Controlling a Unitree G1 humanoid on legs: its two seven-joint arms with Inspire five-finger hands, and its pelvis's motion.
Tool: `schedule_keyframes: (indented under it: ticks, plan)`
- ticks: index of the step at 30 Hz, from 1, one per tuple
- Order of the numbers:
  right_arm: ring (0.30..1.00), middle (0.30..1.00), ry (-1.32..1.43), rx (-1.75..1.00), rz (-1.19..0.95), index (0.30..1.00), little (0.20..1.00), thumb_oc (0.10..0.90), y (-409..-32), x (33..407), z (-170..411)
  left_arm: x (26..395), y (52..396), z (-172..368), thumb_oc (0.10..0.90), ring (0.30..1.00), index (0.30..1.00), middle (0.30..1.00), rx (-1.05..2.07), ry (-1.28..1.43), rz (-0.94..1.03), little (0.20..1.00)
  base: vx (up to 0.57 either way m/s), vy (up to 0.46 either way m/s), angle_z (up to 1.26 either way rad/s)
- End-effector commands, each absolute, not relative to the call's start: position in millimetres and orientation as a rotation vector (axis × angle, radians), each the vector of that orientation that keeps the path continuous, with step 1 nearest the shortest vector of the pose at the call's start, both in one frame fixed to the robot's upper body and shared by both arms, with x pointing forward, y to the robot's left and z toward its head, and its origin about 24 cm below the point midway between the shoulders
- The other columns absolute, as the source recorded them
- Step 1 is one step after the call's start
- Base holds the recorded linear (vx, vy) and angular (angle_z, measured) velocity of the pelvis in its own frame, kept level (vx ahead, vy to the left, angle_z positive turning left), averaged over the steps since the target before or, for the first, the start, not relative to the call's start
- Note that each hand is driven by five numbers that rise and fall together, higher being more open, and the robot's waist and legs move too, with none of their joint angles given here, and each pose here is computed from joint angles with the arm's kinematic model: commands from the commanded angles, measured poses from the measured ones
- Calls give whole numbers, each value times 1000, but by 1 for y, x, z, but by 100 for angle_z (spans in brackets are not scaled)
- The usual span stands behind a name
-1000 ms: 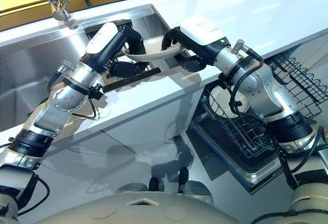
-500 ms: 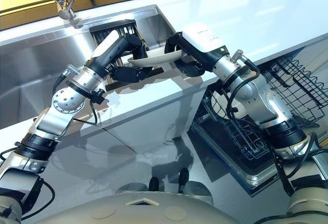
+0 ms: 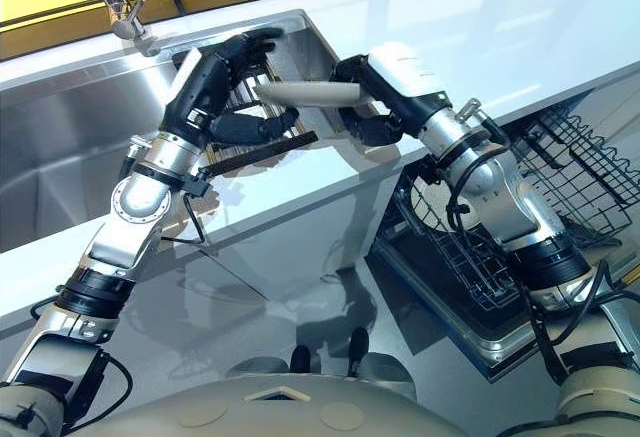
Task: Pick up plates and place into dishwasher.
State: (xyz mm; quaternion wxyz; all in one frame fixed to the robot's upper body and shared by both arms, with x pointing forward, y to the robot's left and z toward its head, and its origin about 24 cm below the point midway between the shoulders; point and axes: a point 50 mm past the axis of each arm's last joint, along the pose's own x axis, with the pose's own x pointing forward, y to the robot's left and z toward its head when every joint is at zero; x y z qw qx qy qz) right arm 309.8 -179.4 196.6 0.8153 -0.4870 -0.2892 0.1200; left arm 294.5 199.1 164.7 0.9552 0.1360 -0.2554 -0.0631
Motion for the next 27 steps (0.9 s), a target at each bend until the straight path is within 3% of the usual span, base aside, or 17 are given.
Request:
schedule_keyframes:
  ticks: [1, 13, 27]
  plan:
    - [300, 300, -837, -791, -164, 300, 200, 100, -226, 307, 262, 293, 232, 195, 800, 900, 900, 900, 190, -670, 51, 900, 0, 0, 0]
    - [300, 300, -795, -504, -729, 300, 200, 100, -341, 280, 277, 288, 290, 188, 800, 900, 900, 900, 243, -569, 225, 900, 5, -39, 1]
    - [300, 300, -431, -570, -1153, 300, 200, 100, -436, 241, 242, 280, 320, 189, 800, 900, 900, 900, 378, -533, 299, 900, 43, -49, -2]
